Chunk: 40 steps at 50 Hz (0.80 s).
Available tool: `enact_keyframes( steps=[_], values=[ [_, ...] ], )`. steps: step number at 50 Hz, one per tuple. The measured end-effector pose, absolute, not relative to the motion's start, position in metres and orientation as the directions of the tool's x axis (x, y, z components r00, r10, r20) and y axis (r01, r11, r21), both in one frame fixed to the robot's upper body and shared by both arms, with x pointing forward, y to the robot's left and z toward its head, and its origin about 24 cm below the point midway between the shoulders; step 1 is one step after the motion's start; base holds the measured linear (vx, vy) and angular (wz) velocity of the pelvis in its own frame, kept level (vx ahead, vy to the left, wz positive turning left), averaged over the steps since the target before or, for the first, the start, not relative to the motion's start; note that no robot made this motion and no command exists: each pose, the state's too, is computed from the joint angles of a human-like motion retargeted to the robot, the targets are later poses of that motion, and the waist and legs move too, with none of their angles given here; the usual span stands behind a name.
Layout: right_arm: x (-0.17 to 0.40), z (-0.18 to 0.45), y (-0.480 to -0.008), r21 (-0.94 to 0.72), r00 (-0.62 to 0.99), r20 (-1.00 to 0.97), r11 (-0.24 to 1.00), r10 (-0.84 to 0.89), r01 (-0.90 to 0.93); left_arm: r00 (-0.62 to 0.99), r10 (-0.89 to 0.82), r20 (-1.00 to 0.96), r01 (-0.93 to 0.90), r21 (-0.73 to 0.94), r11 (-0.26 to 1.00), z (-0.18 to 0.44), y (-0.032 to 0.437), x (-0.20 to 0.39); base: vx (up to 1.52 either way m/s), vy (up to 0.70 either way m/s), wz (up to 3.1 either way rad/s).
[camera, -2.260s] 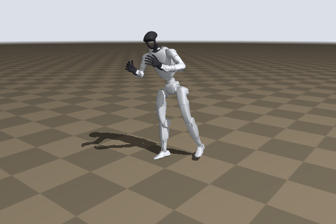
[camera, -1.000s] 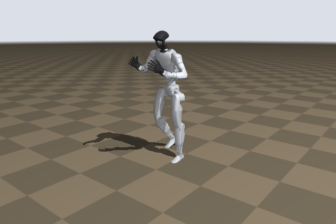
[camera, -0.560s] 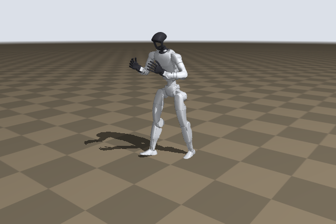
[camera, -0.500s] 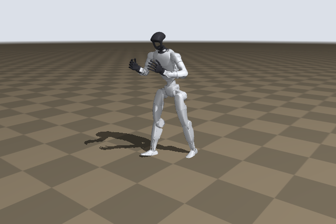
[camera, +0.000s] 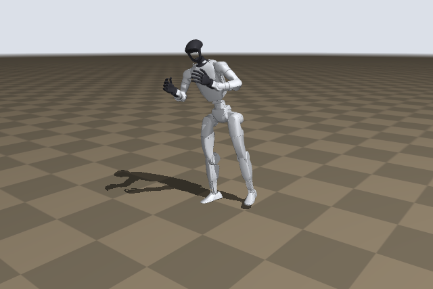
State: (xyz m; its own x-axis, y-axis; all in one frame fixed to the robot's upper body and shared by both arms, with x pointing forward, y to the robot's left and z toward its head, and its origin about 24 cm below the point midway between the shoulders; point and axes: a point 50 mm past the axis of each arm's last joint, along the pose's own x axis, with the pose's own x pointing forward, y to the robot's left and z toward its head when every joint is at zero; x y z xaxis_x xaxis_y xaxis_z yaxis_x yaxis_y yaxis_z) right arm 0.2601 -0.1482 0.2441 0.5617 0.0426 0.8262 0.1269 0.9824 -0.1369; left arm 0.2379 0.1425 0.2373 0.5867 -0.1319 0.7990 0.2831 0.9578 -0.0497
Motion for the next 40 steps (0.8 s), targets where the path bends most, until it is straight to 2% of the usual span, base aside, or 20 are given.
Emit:
enact_keyframes(
  steps=[2, 8, 10, 12, 15, 17, 23, 25, 27, 40],
  values=[
    [0.258, 0.244, -0.149, -0.088, 0.566, 0.824, 0.992, 0.019, 0.093, 0.580, -0.130, 0.804, 0.285, -0.051, 0.957, 0.239, 0.142, 0.238, 0.26, -0.10, -0.20],
    [0.257, 0.236, -0.156, -0.106, 0.587, 0.810, 0.987, 0.017, 0.118, 0.580, -0.135, 0.803, 0.287, -0.046, 0.957, 0.238, 0.142, 0.237, 0.29, -0.01, -0.18],
    [0.260, 0.235, -0.159, -0.188, 0.586, 0.809, 0.966, 0.051, 0.176, 0.580, -0.137, 0.803, 0.284, -0.042, 0.958, 0.238, 0.143, 0.238, 0.32, 0.07, -0.04],
    [0.257, 0.234, -0.159, -0.118, 0.593, 0.805, 0.984, 0.017, 0.132, 0.590, -0.120, 0.798, 0.285, -0.067, 0.956, 0.237, 0.144, 0.238, 0.34, 0.08, -0.06],
    [0.255, 0.229, -0.160, -0.118, 0.607, 0.794, 0.985, 0.019, 0.124, 0.607, -0.115, 0.786, 0.278, -0.075, 0.958, 0.232, 0.146, 0.237, 0.37, 0.09, -0.19],
    [0.255, 0.225, -0.160, -0.176, 0.614, 0.788, 0.974, 0.051, 0.146, 0.616, -0.125, 0.778, 0.271, -0.060, 0.961, 0.227, 0.149, 0.235, 0.39, 0.05, -0.44],
    [0.254, 0.229, -0.150, -0.109, 0.609, 0.792, 0.991, 0.040, 0.076, 0.633, -0.088, 0.769, 0.248, -0.095, 0.964, 0.227, 0.156, 0.235, 0.41, 0.10, -0.55],
    [0.258, 0.233, -0.148, -0.168, 0.595, 0.801, 0.980, 0.072, 0.107, 0.631, -0.081, 0.772, 0.239, -0.094, 0.966, 0.229, 0.158, 0.237, 0.47, 0.17, -0.67],
    [0.257, 0.234, -0.144, -0.099, 0.595, 0.802, 0.993, 0.044, 0.060, 0.633, -0.069, 0.771, 0.236, -0.108, 0.966, 0.230, 0.160, 0.238, 0.49, 0.20, -0.57],
    [0.257, 0.235, -0.133, -0.066, 0.603, 0.795, 0.997, 0.072, -0.033, 0.600, -0.053, 0.799, 0.200, -0.086, 0.976, 0.243, 0.161, 0.243, 0.44, 0.28, -0.09]
  ],
)
